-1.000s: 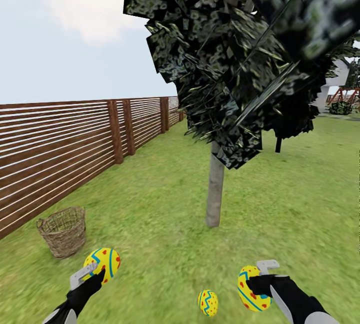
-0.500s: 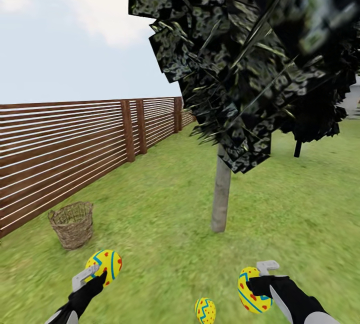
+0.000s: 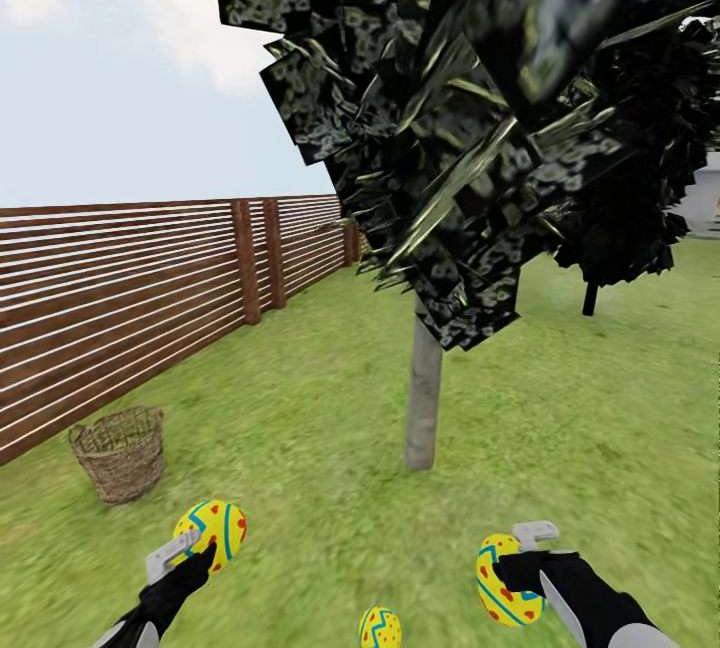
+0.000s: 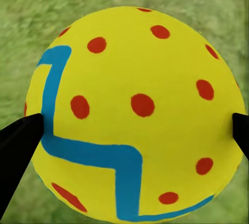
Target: Take the three Easter eggs out of the wicker basket on the lawn in the garden, then place them on the lawn next to a single tree (choose any tree) so that all three eggs are next to the same tree and none are left in the basket.
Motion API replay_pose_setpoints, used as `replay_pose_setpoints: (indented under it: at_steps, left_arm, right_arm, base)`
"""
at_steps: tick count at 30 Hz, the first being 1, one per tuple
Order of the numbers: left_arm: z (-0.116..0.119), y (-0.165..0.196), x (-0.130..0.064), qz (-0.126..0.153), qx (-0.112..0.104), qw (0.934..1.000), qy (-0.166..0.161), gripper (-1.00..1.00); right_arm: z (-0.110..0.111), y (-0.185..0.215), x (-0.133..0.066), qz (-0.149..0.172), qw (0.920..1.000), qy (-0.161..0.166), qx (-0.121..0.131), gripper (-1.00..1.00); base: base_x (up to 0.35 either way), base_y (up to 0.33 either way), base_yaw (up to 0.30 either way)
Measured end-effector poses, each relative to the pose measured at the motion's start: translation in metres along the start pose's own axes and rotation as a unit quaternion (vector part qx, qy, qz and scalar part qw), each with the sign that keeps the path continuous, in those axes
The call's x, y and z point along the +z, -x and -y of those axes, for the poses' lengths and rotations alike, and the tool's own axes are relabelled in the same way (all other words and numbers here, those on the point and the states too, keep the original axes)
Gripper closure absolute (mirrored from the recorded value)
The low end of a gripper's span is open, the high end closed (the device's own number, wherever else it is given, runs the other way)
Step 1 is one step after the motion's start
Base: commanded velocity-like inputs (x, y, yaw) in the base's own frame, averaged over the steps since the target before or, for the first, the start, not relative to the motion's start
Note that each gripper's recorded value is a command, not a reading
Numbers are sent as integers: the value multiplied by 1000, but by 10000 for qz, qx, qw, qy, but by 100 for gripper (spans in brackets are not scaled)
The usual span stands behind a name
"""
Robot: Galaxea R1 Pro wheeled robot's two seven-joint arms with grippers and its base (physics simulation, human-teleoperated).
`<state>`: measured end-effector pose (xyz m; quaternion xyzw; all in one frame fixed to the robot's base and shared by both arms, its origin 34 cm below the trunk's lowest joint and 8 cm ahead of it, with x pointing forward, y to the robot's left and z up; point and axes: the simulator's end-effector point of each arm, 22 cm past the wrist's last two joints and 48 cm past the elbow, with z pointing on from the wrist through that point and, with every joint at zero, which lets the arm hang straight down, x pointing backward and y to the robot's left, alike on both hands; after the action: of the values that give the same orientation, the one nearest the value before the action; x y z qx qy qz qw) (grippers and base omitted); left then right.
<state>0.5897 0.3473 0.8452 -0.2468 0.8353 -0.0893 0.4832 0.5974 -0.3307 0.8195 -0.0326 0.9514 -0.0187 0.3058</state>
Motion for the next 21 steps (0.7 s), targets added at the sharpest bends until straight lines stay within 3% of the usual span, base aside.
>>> replay_pose_setpoints:
  at_steps: [5, 21]
  left_arm:
    - [1, -4, 0, -72, 215, 9997, -9, 100]
    - [2, -18, 0, -215, 182, 9996, -24, 100]
  right_arm:
    - [0, 0, 0, 7, 10000, 3, 3, 100]
    - [-6, 1, 1, 16, 10000, 45, -16, 100]
  base:
    - [92, -321, 0]
    - [92, -321, 0]
